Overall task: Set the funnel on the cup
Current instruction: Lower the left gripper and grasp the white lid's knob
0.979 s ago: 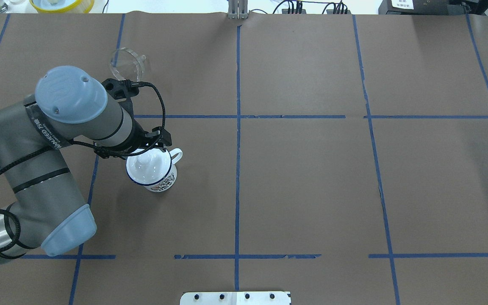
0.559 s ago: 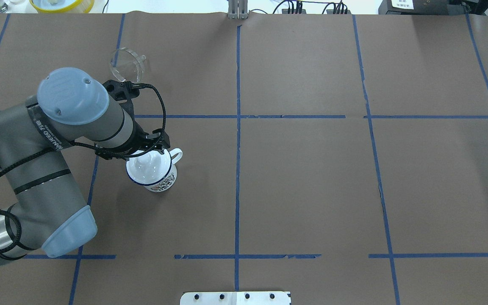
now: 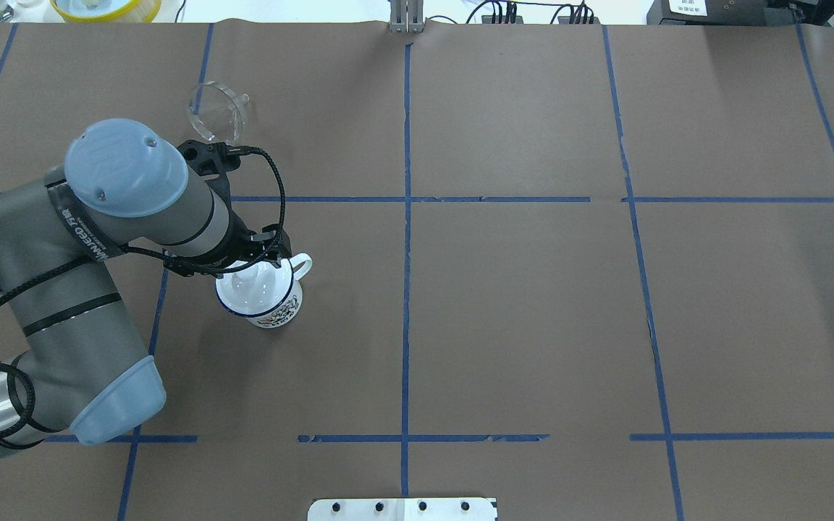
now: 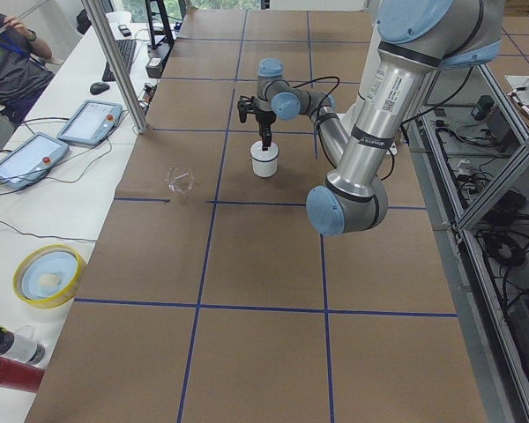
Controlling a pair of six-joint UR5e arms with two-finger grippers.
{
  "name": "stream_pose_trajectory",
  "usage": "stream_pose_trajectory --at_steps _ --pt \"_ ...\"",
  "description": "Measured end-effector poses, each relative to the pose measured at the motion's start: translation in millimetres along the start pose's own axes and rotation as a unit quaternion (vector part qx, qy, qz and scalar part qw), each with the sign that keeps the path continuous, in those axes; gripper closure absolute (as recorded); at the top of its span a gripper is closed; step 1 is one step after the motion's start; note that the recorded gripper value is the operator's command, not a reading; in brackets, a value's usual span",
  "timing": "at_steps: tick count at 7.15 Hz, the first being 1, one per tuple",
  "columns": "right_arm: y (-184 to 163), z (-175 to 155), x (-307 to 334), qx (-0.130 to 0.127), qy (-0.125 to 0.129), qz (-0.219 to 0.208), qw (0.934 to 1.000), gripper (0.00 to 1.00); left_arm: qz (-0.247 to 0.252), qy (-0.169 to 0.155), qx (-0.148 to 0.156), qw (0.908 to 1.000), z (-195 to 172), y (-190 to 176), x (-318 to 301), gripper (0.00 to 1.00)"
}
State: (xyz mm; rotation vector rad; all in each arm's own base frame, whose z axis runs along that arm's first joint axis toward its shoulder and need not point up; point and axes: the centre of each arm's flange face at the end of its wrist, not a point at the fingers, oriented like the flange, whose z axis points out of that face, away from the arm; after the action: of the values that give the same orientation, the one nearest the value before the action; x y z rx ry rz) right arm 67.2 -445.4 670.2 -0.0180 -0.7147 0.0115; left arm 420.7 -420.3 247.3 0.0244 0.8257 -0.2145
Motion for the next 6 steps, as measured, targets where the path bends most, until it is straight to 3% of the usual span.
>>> stream_pose_trajectory --at_steps 1,6 --pt "0 0 0 0.0 0.0 0.0 1.0 0.0 -0.001 -0.002 -0.001 1.0 0 0 0 1.0" --pt "0 0 0 0.0 0.0 0.0 1.0 0.0 -0.003 -0.01 -0.001 0.9999 -14 1 -3 1.0"
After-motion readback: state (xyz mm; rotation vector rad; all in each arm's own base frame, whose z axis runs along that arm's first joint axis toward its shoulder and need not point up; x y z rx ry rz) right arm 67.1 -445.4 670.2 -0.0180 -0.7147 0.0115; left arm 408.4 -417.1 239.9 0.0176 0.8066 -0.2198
